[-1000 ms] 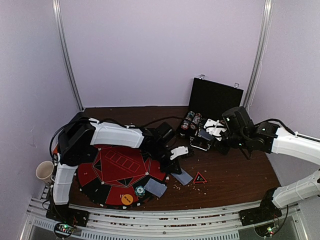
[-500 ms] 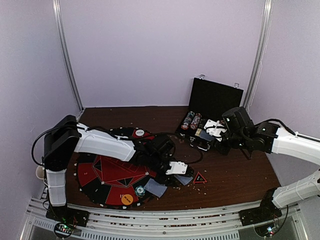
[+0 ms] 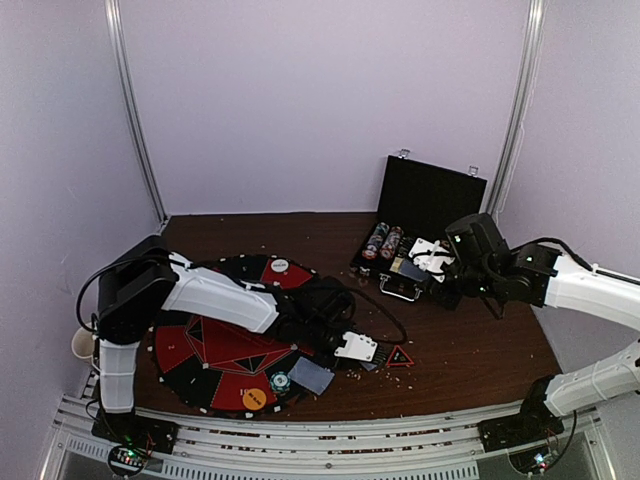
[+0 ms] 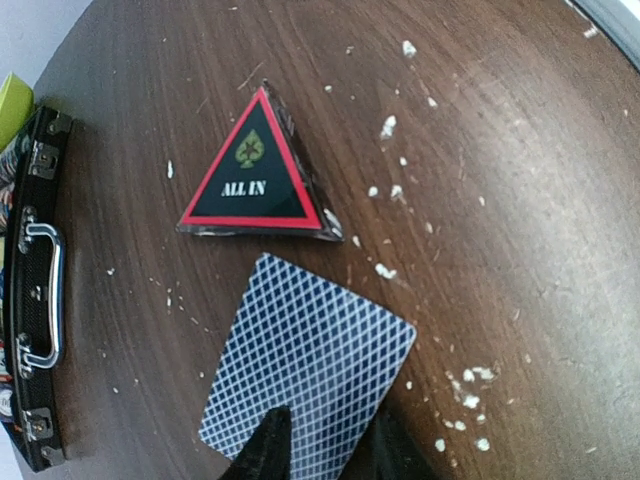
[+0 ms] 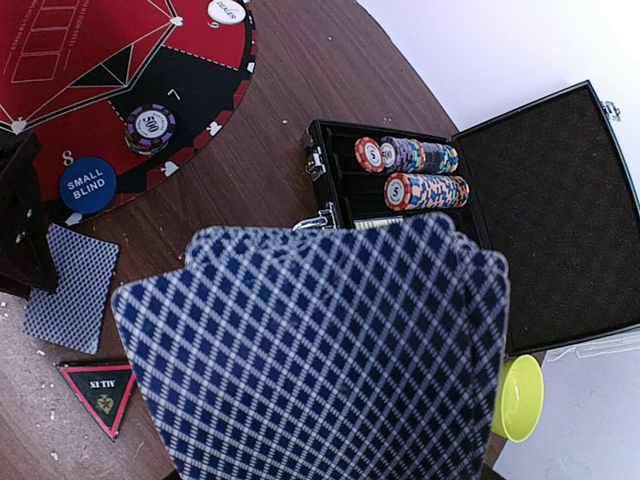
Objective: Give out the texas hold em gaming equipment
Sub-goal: Move the poker card to the big blind area.
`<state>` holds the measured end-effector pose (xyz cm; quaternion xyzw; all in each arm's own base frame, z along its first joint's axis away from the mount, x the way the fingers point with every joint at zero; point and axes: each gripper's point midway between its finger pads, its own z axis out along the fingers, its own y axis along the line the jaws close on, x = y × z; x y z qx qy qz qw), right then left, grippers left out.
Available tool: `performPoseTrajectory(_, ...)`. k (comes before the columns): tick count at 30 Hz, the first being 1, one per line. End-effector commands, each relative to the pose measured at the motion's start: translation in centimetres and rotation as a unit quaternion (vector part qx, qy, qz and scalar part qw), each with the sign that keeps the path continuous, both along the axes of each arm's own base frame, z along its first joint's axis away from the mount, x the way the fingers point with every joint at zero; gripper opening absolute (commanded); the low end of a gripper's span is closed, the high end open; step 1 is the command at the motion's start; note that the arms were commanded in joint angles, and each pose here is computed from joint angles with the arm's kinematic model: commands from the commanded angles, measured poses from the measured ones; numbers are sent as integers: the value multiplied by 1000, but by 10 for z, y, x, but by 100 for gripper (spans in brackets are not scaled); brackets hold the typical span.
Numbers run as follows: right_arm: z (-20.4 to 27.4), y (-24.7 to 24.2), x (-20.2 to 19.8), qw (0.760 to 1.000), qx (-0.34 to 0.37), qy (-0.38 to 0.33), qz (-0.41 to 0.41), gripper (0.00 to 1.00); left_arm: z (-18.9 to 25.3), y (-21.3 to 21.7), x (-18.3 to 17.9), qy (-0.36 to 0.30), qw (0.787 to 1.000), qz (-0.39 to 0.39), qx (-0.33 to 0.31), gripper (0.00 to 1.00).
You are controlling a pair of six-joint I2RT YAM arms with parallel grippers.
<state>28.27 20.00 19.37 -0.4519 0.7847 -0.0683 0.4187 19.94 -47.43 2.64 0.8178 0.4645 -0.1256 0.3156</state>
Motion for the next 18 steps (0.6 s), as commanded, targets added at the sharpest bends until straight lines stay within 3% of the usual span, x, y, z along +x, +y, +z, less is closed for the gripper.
performPoseTrajectory(1, 18, -1, 4, 1000, 15, -19, -7, 50, -6, -7, -8, -22, 999, -23, 7, 15)
performPoseTrajectory(3, 19, -2, 4, 1000, 14, -19, -7, 50, -8, -5, -16, -13, 999, -30, 12, 0)
performPoseTrajectory(11, 21, 0, 3, 1000, 20, -19, -3, 50, 28, -6, -68, 31, 998, -46, -20, 0)
performPoseTrajectory(18, 26, 2, 3, 999, 26, -22, 2, 50, 9, 13, -110, 82, 995, -48, 35, 0)
